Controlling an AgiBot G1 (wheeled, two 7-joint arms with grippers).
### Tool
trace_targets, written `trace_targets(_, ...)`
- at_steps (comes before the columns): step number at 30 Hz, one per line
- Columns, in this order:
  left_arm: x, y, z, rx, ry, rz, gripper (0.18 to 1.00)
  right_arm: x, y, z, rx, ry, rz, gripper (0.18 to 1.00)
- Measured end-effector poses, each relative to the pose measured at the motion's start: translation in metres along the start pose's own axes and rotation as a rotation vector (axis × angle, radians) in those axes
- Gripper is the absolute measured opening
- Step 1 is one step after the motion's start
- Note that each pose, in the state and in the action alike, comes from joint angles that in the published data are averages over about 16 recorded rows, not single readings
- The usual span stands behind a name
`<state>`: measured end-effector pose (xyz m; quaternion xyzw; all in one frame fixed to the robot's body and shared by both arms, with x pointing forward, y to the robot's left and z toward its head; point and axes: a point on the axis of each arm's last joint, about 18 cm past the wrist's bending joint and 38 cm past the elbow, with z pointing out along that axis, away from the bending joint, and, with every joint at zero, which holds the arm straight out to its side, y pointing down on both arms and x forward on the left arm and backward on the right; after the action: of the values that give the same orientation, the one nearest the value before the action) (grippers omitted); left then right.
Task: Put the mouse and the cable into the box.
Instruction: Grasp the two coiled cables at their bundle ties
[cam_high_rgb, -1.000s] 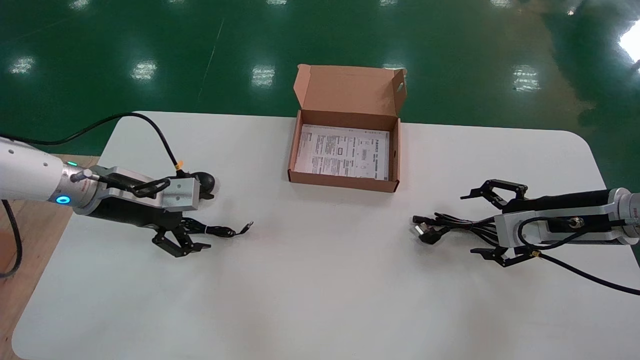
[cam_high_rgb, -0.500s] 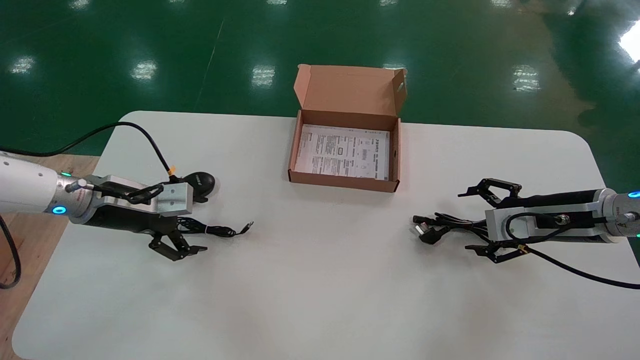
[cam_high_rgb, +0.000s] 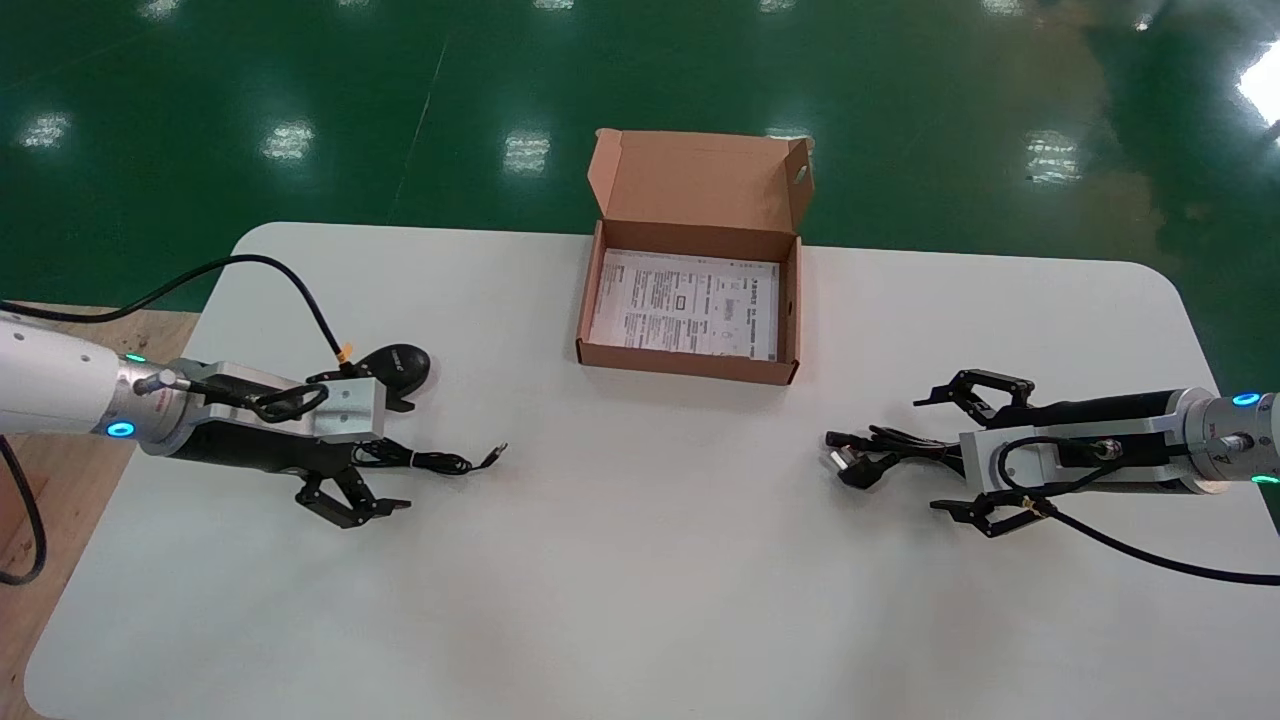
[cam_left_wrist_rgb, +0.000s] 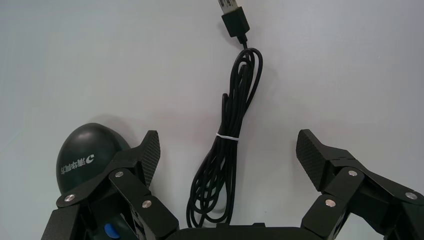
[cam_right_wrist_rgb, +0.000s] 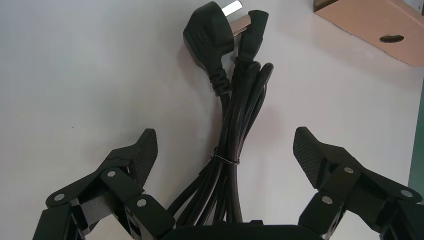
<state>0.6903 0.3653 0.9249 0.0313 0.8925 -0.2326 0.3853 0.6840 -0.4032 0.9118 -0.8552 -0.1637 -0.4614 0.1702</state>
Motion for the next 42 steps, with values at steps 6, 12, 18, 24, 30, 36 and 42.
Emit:
trace_targets(6,0.0002,-0.0001,0.0003,0.000,0.001,0.001,0.989,-0.0003,0.0001,0.0002,-0.001,-0.002,-0.001,0.989)
trace_targets(12,0.0000,-0.0003,0.0001,0.000,0.001,-0.001,0.954,0.0000,0.0002,-0.0005,0.000,0.001,-0.001,0.955)
trace_targets(18,-0.0001,-0.0004,-0.0001,0.001,0.000,-0.002,0.887,0.0003,0.0001,-0.0009,0.002,0.003,-0.001,0.885)
trace_targets(24,-0.0002,-0.0005,-0.0003,0.001,0.000,-0.002,0.782,0.0004,0.0000,-0.0011,0.003,0.004,-0.001,0.781)
trace_targets(30,-0.0004,-0.0006,-0.0005,0.002,0.000,-0.002,0.648,0.0005,0.0000,-0.0013,0.003,0.005,0.000,0.643)
trace_targets(36,-0.0005,-0.0006,-0.0007,0.002,0.000,-0.002,0.503,0.0006,0.0002,-0.0014,0.003,0.005,0.000,0.501)
trace_targets(42,-0.0006,-0.0007,-0.0008,0.002,0.000,-0.002,0.375,0.0007,0.0003,-0.0015,0.003,0.006,0.000,0.374)
